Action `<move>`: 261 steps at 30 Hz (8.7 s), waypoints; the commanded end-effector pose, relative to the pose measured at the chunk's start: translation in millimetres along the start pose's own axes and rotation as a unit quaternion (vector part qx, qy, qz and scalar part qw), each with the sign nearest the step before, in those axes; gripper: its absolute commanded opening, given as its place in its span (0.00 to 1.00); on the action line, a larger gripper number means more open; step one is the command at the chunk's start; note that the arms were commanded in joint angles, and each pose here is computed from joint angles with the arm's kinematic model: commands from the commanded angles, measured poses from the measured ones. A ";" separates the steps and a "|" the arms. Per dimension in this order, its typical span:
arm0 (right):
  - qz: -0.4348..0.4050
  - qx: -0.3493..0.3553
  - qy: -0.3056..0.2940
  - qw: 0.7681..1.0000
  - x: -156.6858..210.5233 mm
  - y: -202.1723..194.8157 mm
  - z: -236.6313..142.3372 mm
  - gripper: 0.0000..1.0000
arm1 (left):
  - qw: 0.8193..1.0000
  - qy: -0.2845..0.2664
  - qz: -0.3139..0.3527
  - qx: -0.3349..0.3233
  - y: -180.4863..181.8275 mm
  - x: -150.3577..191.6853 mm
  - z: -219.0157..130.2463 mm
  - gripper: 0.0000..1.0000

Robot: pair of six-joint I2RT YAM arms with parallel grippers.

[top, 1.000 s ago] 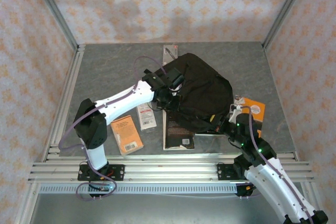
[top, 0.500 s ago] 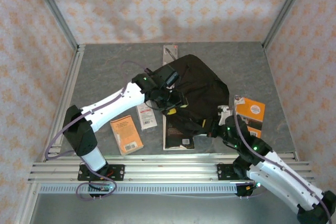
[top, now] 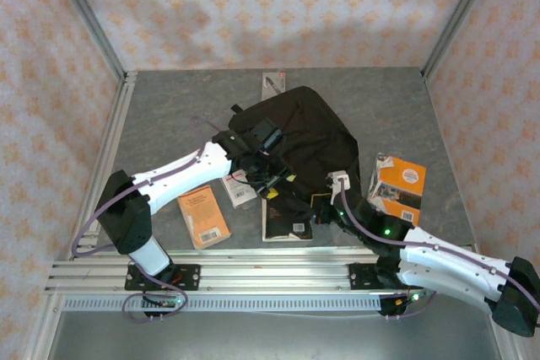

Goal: Pack the student bag
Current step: Unzip the student bag at the top-right of the table.

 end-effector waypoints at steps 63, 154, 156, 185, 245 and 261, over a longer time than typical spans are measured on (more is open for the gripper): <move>-0.060 0.085 0.066 0.992 26.2 -9.6 31.9 0.00 | 0.989 -0.044 0.099 -0.102 83.4 -53.2 -33.6 0.18; -0.024 0.069 0.056 0.996 24.3 -4.8 28.6 0.00 | 0.953 0.011 0.299 -0.042 44.6 -23.4 42.6 0.40; -0.023 0.067 0.056 0.996 24.0 -3.8 29.1 0.00 | 0.952 0.012 0.302 -0.047 46.1 -22.7 45.4 0.40; -0.017 0.067 0.064 0.996 26.4 -5.5 26.3 0.00 | 0.948 -0.025 0.307 -0.083 37.8 -28.7 47.4 0.00; -0.084 0.162 0.047 0.982 -50.6 25.4 28.6 0.00 | 0.907 -0.286 0.266 -0.158 86.5 -84.6 -159.7 0.00; 0.051 0.057 0.008 0.997 -41.4 20.4 11.6 0.00 | 0.808 -0.191 0.555 -0.058 -29.1 -20.6 -103.4 0.75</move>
Point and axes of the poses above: each hand's point on the last joint's axis, 136 mm out from that joint toward the fingers, its own z axis out along the fingers, its own y axis along the line the jaws close on, x = y × z, the point moved 5 cm from there along -z, back along the fingers, and after that the axes turned 7 degrees about z, right-handed, at the moved point
